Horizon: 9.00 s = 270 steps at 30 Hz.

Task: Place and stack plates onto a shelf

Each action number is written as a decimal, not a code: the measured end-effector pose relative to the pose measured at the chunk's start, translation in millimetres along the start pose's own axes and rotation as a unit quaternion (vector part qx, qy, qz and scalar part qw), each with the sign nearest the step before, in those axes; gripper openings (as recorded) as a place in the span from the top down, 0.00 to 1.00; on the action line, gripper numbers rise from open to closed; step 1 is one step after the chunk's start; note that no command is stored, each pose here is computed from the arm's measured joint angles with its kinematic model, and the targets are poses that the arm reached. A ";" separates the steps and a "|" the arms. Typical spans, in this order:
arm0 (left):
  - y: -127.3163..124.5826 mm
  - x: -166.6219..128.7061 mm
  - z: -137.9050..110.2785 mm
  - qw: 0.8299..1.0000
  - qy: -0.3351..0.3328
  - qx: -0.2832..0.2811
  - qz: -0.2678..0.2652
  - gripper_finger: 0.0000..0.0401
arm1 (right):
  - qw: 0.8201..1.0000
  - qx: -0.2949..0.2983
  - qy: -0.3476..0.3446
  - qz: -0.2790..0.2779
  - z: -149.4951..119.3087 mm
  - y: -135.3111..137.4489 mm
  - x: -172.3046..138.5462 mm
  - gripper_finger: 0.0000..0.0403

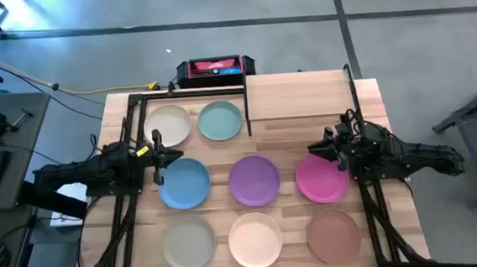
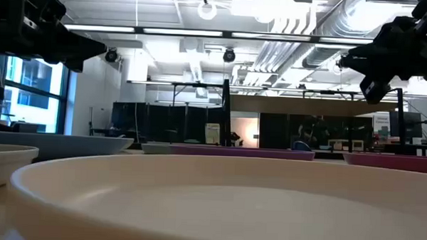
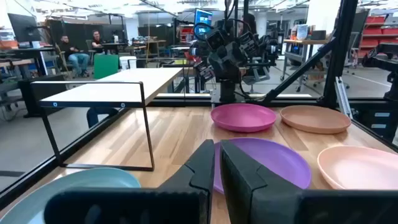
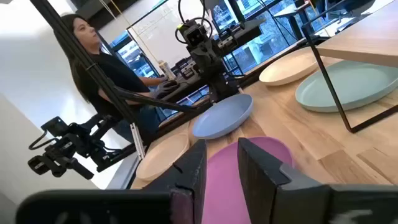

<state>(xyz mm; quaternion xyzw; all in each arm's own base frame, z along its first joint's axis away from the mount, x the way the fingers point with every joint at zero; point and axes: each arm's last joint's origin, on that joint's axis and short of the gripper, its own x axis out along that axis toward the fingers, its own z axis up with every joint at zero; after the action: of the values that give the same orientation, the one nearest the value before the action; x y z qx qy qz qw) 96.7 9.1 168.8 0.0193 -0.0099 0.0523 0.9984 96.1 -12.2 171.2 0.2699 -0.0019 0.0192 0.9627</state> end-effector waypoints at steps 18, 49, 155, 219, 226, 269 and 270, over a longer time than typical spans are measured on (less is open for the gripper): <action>0.0 0.0 0.0 1.000 0.000 0.000 0.000 0.96 | 1.000 0.000 0.000 0.000 0.0 0.0 0.0 0.82; 0.0 0.0 -0.1 1.000 0.000 0.000 0.000 0.96 | 1.000 0.000 0.000 0.000 0.1 0.0 0.0 0.82; 9.0 3.3 149.6 0.948 -0.227 -0.221 0.018 0.96 | 0.993 -0.060 -0.097 0.017 99.2 63.7 -19.0 0.59; 10.8 35.0 165.9 0.974 0.076 -0.188 0.099 0.96 | 0.703 0.375 0.414 -0.441 29.0 105.3 86.5 0.59; 10.8 34.7 164.6 0.977 0.085 -0.167 0.098 0.96 | 0.709 0.340 0.426 -0.448 7.3 116.0 94.4 0.59; 10.7 34.6 163.5 0.978 0.091 -0.162 0.099 0.96 | 0.690 0.124 0.534 -0.474 -92.1 88.2 142.8 0.60; 10.7 34.6 163.5 0.978 0.091 -0.162 0.099 0.96 | 0.690 0.124 0.534 -0.474 -92.3 88.1 142.8 0.61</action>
<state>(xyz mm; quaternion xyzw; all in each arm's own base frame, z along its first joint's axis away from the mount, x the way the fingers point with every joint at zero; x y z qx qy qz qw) 127.0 16.9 333.3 -0.1488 0.0709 0.1497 0.9749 234.8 116.1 140.1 0.2961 0.6426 -0.2985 0.6405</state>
